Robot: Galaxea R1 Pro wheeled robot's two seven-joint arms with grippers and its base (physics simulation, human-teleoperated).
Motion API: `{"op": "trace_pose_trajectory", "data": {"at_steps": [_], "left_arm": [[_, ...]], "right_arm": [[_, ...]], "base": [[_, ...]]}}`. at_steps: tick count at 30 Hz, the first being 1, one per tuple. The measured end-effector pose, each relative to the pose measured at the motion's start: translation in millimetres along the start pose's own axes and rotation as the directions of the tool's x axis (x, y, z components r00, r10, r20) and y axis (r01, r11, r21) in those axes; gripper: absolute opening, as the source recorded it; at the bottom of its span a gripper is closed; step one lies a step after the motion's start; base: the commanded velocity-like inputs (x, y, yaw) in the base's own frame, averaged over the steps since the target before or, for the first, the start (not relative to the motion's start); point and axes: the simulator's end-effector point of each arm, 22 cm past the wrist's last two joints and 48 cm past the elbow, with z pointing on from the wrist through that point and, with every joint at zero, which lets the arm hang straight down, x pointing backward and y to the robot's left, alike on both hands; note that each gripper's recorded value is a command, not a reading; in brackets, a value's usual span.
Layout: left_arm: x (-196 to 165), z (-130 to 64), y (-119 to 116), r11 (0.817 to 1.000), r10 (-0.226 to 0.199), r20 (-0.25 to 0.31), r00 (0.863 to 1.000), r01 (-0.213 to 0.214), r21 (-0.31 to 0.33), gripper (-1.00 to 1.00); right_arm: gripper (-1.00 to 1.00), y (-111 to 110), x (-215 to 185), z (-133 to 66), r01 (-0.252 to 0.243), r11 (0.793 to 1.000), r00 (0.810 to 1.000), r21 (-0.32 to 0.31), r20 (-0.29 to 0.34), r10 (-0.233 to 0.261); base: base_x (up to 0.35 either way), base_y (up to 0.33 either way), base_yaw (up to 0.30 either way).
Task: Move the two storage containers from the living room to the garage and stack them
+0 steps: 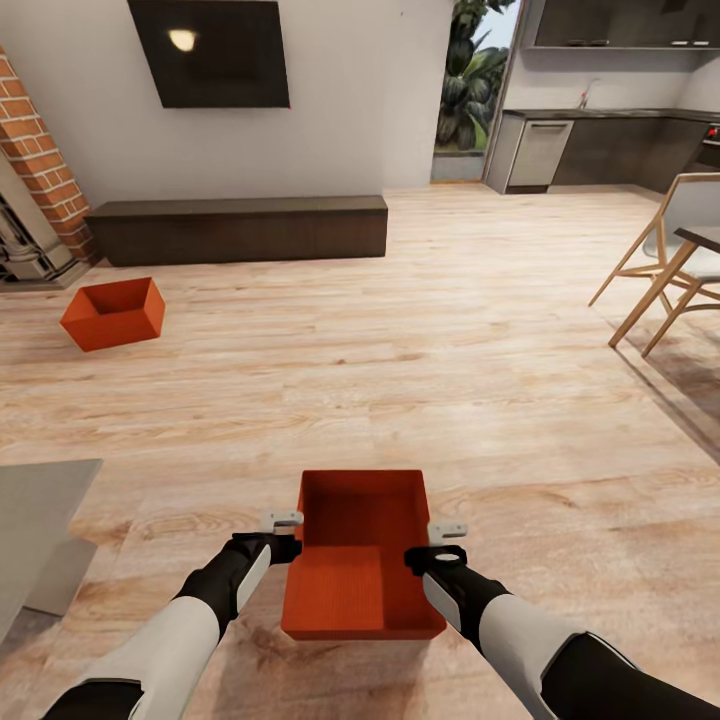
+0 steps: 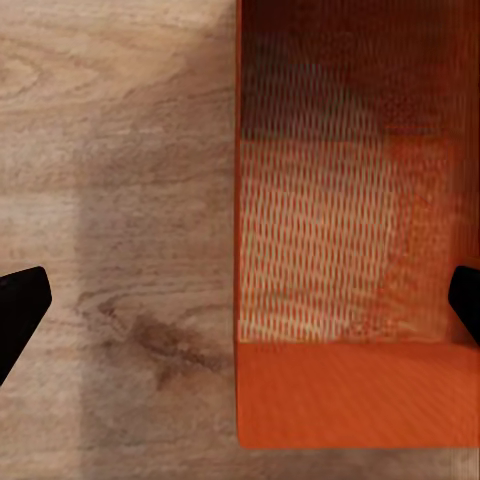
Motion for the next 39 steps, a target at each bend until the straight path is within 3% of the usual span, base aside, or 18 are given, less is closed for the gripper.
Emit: {"op": "trace_pose_trajectory", "data": {"at_steps": [17, 24, 30, 39], "left_arm": [[19.3, 30.8, 0.0, 1.0, 0.003, 0.0, 1.0, -0.003, 0.0, 1.0], [19.5, 30.8, -0.4, 1.0, 0.007, 0.0, 1.0, -0.007, 0.0, 1.0], [20.2, 30.9, -0.4, 1.0, 0.006, -0.001, 1.0, -0.006, -0.003, 1.0], [25.2, 38.2, -0.5, 1.0, 0.005, -0.002, 1.0, -0.005, -0.004, 1.0]], "right_arm": [[1.0, 1.3, 21.4, 28.9, 0.005, 1.0, 1.0, 0.003, 0.002, -0.005], [1.0, -6.3, 21.7, 30.2, 0.008, 1.0, 1.0, 0.013, 0.003, -0.008], [1.0, -27.6, 23.0, 33.7, 0.009, 0.999, 1.0, 0.04, 0.001, -0.009], [1.0, -27.2, 28.3, 40.5, 0.01, 0.999, 1.0, 0.041, 0.001, -0.01]], "base": [[0.0, 0.0, 0.0], [0.0, 0.0, 0.0], [0.0, 0.0, 0.0], [0.0, 0.0, 0.0]]}}
